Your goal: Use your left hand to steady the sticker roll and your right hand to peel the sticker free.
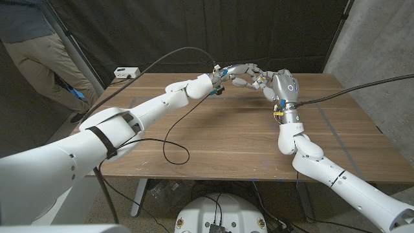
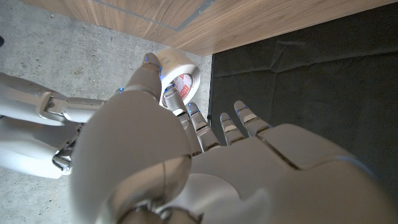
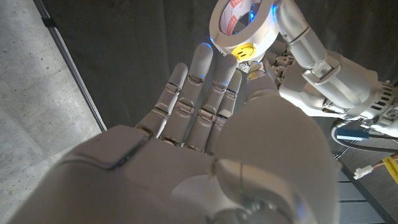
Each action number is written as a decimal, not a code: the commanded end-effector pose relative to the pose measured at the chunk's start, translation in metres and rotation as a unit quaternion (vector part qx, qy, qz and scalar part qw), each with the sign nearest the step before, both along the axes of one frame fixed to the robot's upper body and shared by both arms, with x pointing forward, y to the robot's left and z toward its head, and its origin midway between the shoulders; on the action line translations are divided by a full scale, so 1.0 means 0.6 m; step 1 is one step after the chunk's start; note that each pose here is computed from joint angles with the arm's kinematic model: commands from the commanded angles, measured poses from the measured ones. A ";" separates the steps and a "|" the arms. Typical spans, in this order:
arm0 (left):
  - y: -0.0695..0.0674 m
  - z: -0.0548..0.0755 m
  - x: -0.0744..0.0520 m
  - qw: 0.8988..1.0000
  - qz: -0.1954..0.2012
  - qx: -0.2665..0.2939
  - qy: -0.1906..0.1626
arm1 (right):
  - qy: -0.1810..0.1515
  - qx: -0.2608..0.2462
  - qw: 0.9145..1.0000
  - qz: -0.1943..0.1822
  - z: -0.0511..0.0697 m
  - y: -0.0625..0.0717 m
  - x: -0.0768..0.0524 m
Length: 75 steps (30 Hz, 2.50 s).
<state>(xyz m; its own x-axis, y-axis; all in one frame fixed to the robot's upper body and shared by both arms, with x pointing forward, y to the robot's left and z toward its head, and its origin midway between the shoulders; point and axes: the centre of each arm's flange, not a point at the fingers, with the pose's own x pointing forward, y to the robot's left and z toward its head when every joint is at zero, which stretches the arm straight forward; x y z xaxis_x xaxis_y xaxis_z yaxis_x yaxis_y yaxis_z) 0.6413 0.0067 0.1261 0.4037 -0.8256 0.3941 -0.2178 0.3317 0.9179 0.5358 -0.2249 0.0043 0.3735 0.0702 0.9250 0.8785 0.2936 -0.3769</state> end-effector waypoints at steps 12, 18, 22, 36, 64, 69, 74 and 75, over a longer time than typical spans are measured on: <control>-0.001 0.000 -0.020 1.000 -0.010 -0.003 -0.010 | 0.006 -0.001 1.000 -0.024 -0.002 -0.005 -0.011; -0.001 0.000 -0.022 1.000 -0.010 -0.004 -0.010 | 0.010 0.004 0.999 -0.032 -0.004 -0.011 -0.012; -0.001 0.000 -0.023 1.000 -0.011 -0.005 -0.011 | 0.013 0.001 0.999 -0.034 -0.005 -0.014 -0.013; -0.003 0.004 -0.022 1.000 -0.010 -0.009 -0.011 | 0.015 -0.005 0.999 -0.038 -0.005 -0.015 -0.013; -0.001 0.007 -0.019 1.000 -0.009 -0.015 -0.002 | -0.069 -0.003 0.997 -0.024 -0.018 -0.009 -0.023; 0.002 0.009 -0.020 1.000 -0.009 -0.021 -0.001 | -0.071 -0.005 0.997 -0.023 -0.022 -0.008 -0.028; 0.002 0.008 -0.022 1.000 -0.008 -0.020 0.000 | -0.078 -0.005 0.997 -0.021 -0.025 -0.007 -0.032; 0.002 0.007 -0.022 1.000 -0.008 -0.020 0.000 | -0.078 -0.004 0.997 -0.022 -0.026 -0.007 -0.033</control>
